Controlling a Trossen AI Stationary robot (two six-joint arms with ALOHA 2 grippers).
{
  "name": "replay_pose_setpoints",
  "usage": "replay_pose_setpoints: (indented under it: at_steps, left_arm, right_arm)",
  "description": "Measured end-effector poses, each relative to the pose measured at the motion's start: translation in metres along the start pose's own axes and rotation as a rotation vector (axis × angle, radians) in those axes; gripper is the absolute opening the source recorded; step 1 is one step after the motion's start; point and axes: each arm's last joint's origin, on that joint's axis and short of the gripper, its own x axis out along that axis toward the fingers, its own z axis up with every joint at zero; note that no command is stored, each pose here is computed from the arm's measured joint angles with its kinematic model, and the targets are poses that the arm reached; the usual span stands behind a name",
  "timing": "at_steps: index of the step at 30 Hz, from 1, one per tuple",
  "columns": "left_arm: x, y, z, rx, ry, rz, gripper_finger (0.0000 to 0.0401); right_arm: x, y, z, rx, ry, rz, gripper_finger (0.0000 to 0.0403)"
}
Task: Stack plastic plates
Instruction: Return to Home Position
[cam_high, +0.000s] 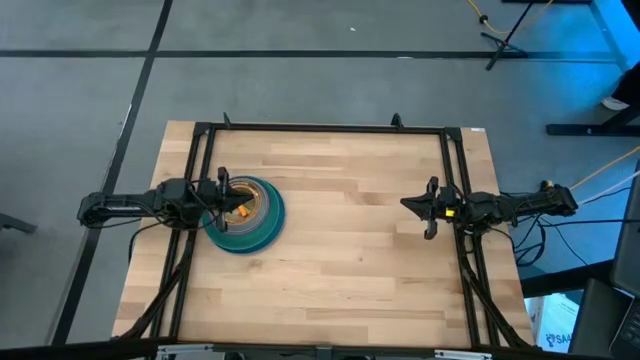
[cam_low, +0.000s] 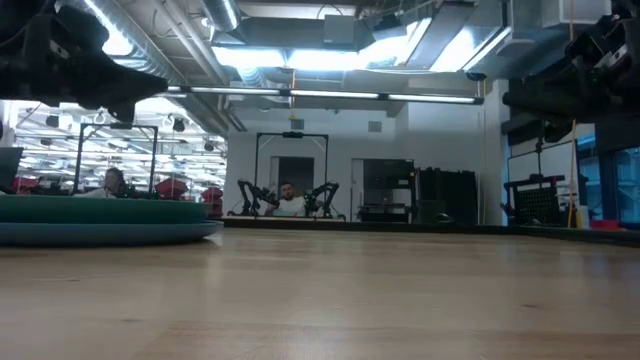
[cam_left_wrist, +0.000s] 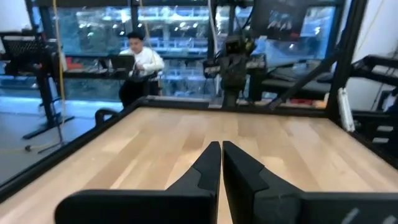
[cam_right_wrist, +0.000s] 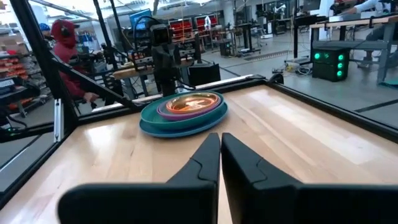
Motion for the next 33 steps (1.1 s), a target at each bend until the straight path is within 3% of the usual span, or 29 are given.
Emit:
replay_pose_setpoints:
  at_steps: [4,12,17,19,26,33]
  left_arm:
    - [-0.0002,-0.0017,0.0054,-0.019,-0.055,-0.056,0.0009]
    - [0.0,-0.0015,0.0004,-0.015,-0.004,-0.052,0.0009]
    - [0.0,-0.0014,-0.001,-0.013,0.012,-0.049,0.0009]
    - [0.0,-0.0014,-0.0011,-0.013,0.012,-0.049,0.0009]
    - [0.0,-0.0009,-0.001,-0.013,0.011,-0.033,0.0009]
    - [0.0,-0.0009,-0.001,-0.013,0.011,-0.033,0.0009]
  right_arm:
    - [-0.0003,0.0004,0.0001,-0.026,0.001,0.017,0.0012]
    - [-0.0007,0.0009,0.0002,-0.129,0.001,0.04,0.0012]
    - [-0.0019,0.0076,-0.0037,-0.167,0.049,0.291,0.0012]
    - [-0.0024,0.009,-0.0041,-0.178,0.054,0.342,0.0012]
    - [-0.0024,0.0088,-0.0057,-0.24,0.06,0.349,0.0012]
    - [-0.0024,0.0088,-0.0058,-0.212,0.066,0.348,0.0012]
